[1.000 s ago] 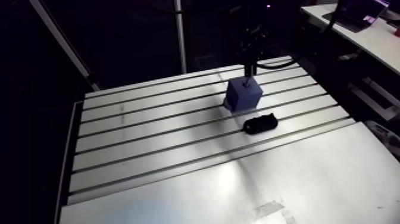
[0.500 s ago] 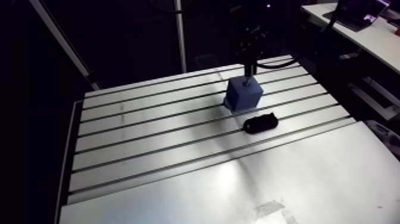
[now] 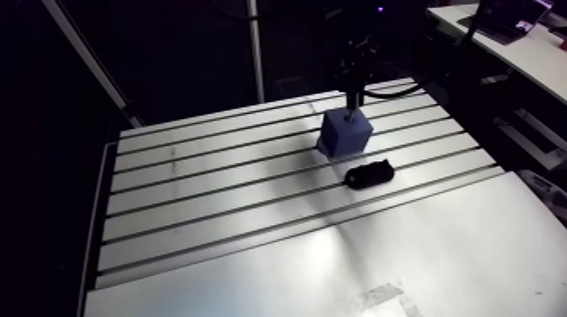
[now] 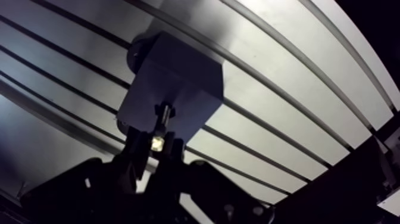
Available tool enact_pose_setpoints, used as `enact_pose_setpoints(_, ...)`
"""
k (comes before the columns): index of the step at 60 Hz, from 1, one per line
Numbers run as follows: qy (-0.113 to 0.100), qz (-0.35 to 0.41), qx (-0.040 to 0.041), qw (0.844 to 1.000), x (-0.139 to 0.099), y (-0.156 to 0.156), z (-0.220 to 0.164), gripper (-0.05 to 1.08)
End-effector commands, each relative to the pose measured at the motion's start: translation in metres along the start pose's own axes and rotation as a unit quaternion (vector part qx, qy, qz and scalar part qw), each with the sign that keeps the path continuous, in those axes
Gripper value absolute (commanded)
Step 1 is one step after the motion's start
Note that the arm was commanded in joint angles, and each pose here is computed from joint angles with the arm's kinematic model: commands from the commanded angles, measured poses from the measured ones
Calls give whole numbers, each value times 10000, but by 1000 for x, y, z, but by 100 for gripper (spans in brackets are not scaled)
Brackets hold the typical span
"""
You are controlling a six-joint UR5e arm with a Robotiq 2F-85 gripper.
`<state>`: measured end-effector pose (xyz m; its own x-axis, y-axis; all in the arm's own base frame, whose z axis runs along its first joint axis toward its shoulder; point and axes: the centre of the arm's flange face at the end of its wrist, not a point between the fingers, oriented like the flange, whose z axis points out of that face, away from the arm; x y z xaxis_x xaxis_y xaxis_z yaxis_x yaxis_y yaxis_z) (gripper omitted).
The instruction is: Pick up the M10 bolt and insert it into the hex recess until seated.
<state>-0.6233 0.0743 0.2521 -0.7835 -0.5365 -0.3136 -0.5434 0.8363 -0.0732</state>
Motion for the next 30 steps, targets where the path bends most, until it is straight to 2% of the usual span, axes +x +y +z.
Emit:
enact_pose_setpoints(1,-2,4,2,10000,0,0,0,107)
enact_pose_setpoints(30,-12,9,13,10000,1,0,2,107)
